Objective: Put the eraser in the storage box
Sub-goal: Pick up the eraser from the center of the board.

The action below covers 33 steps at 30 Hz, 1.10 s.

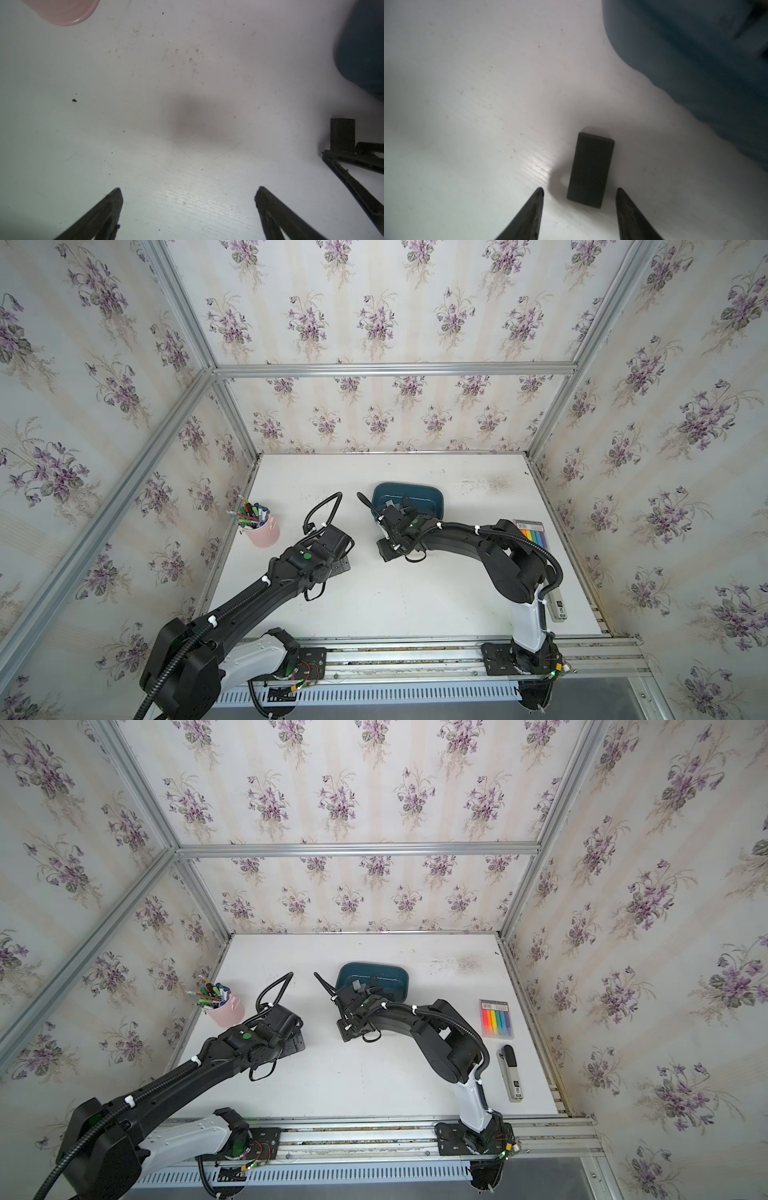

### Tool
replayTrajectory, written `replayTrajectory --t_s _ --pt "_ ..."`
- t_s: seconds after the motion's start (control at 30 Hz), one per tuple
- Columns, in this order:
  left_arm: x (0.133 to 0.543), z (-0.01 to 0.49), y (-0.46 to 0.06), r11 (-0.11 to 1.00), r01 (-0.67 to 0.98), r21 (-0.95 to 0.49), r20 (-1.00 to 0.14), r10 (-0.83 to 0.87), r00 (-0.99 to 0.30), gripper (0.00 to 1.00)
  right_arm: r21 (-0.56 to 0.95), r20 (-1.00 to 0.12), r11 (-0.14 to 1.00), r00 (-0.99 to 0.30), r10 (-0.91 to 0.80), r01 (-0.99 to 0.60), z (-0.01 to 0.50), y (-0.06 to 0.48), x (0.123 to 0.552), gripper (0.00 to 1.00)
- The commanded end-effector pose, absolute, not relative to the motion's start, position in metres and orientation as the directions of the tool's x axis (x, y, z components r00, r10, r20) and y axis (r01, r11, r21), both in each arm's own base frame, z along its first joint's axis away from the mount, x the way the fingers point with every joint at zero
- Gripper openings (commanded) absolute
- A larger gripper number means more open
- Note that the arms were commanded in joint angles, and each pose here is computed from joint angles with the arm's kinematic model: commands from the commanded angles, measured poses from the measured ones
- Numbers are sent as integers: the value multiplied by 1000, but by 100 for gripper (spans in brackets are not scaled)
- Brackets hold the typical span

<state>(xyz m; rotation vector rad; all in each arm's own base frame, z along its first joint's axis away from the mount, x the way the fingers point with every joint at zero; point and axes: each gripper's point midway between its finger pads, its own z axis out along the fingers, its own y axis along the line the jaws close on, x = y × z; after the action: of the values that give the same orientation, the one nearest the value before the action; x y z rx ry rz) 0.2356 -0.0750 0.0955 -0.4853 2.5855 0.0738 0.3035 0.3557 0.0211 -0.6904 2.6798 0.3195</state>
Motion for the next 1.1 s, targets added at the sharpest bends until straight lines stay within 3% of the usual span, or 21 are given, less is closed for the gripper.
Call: replayTrajectory --t_s 0.0,0.13,0.57,0.8,1.07 --pt "238 99 -71 931 -363 -25 -505 -325 -799 100 102 -385 867 -823 -417 -487 18 354 307 53" --pt "237 99 -70 931 -364 -24 -505 -325 -799 100 97 -362 868 -830 -425 -487 10 354 306 49" --pt "237 98 -68 928 -372 -27 -507 -334 -795 100 87 -371 876 -832 -413 -473 21 346 303 22" --pt "236 97 -67 927 -375 -28 -504 -337 -795 100 85 -414 878 -818 -398 -470 46 344 301 18" --pt "237 96 -69 926 -375 -34 -500 -340 -796 100 39 -526 888 -765 -371 -458 112 334 319 19"
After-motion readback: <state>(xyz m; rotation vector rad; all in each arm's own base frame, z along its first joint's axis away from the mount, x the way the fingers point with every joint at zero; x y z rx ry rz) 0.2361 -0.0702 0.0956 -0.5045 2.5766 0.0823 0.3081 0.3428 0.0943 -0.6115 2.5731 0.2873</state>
